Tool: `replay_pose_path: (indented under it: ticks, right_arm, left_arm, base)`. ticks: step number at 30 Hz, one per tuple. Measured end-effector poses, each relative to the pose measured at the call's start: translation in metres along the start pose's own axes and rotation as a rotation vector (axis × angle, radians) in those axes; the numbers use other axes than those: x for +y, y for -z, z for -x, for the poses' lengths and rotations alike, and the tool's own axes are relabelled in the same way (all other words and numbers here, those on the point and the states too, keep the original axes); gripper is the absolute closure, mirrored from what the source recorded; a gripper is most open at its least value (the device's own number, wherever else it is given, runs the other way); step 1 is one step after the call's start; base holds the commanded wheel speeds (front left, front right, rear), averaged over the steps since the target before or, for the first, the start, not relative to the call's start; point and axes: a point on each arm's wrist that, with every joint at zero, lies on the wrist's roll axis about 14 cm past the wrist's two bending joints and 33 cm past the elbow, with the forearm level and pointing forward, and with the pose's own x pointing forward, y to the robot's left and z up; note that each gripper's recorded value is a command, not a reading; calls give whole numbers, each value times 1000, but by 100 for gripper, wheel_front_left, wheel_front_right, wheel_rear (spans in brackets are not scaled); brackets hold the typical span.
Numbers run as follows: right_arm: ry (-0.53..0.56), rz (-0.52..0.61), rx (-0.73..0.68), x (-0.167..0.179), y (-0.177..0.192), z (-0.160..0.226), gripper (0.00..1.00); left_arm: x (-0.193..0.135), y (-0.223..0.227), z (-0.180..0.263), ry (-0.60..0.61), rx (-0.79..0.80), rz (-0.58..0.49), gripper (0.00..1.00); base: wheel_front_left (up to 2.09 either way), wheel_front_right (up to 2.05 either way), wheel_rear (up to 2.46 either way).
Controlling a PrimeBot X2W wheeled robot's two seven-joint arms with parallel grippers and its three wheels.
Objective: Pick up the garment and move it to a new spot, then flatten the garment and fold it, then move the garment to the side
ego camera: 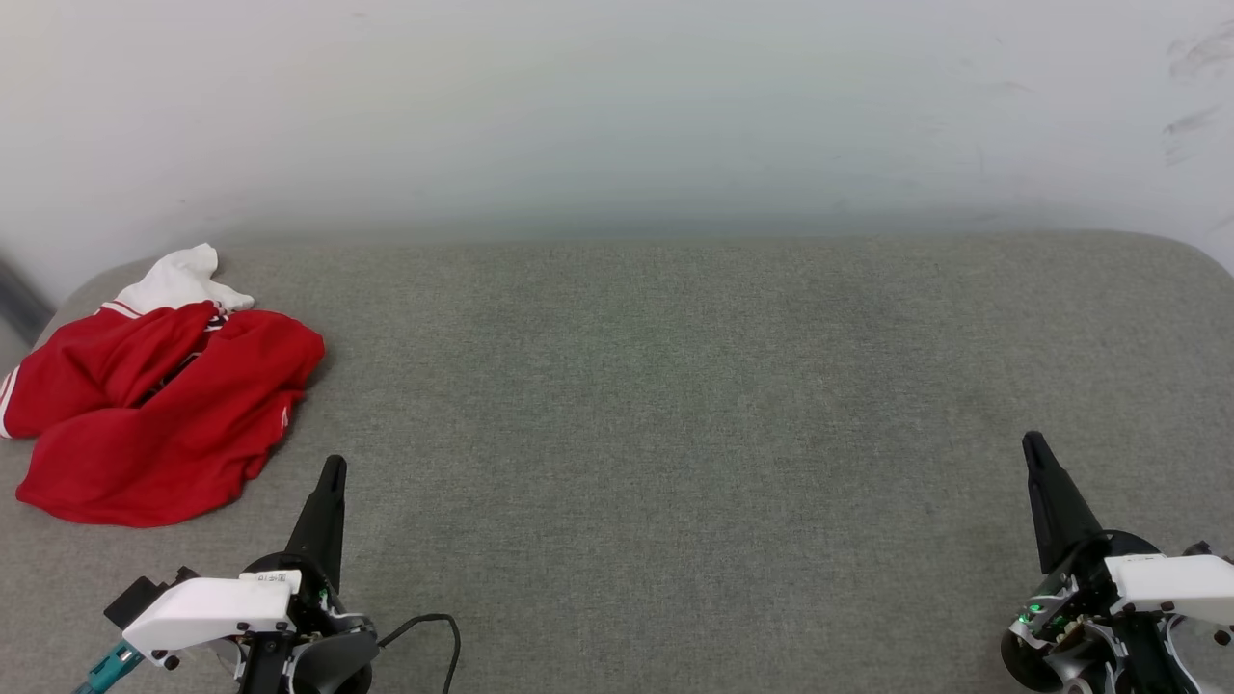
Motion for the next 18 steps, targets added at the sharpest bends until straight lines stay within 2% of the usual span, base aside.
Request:
replay_pose_path:
  ticks: [18]
  right_arm:
    - [0, 1, -1, 0, 0, 0, 100]
  left_arm:
    - [0, 0, 0, 0, -1, -1, 100]
  base:
    - [0, 0, 0]
